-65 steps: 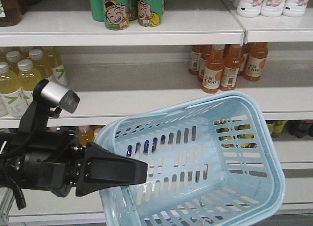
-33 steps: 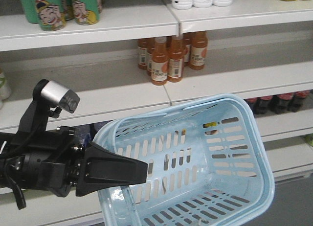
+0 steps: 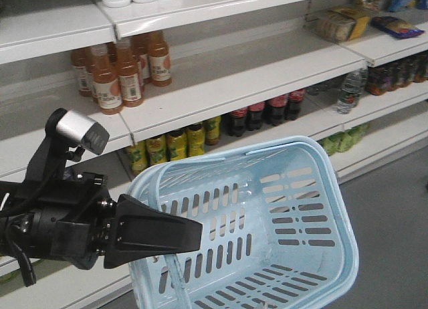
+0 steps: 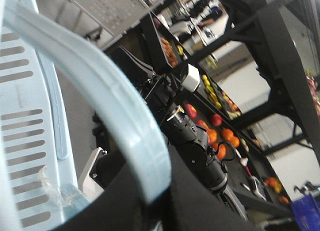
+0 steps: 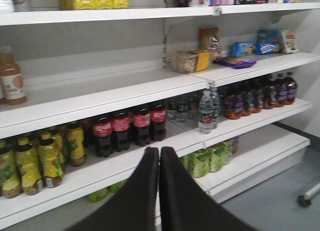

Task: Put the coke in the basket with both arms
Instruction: 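Drive the base away from the shelf carrying the basket in the left gripper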

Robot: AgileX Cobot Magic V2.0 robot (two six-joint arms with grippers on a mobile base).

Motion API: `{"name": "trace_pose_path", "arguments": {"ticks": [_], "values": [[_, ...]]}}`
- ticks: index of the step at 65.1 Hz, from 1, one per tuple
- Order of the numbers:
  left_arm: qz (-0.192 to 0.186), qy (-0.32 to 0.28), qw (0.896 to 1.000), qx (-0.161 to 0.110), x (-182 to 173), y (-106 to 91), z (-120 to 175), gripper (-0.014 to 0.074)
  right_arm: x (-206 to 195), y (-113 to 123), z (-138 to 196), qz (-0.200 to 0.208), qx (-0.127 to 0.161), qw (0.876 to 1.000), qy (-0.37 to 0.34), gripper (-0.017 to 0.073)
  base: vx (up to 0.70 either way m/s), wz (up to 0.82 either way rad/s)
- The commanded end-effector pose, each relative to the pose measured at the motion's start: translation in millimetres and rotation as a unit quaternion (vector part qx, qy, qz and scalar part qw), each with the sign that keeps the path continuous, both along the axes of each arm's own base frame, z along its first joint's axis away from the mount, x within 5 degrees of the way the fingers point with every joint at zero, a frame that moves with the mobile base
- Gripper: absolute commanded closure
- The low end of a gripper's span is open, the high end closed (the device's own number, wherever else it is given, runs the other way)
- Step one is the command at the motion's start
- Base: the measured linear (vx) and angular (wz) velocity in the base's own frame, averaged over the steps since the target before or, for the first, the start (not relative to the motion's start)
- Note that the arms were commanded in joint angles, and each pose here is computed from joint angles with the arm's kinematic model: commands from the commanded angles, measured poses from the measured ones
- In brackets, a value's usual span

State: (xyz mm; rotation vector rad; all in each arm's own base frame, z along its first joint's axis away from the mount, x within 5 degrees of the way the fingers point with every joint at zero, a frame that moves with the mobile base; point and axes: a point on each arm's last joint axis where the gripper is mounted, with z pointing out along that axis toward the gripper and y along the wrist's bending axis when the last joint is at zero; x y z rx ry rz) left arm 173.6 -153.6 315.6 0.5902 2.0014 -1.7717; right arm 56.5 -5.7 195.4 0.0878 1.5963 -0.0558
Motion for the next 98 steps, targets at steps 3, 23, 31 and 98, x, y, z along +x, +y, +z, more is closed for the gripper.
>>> {"name": "trace_pose_path", "arguments": {"ticks": [3, 23, 31, 98], "values": [[-0.073, -0.008, 0.993, -0.089, -16.8, 0.8, 28.1, 0.06, -0.8, 0.9, 5.1, 0.004, -0.013, 0.999, -0.039, 0.0564, -0.09, -0.59], [-0.073, -0.008, 0.993, -0.089, -16.8, 0.8, 28.1, 0.06, -0.8, 0.9, 5.1, 0.004, -0.013, 0.999, -0.039, 0.0564, -0.08, -0.6], [-0.073, -0.008, 0.993, -0.089, -16.8, 0.8, 28.1, 0.06, -0.8, 0.9, 5.1, 0.004, -0.013, 0.999, -0.039, 0.0564, -0.08, -0.59], [-0.073, -0.008, 0.993, -0.089, -16.8, 0.8, 28.1, 0.06, -0.8, 0.9, 5.1, 0.004, -0.013, 0.999, -0.039, 0.0564, -0.02, -0.45]]}}
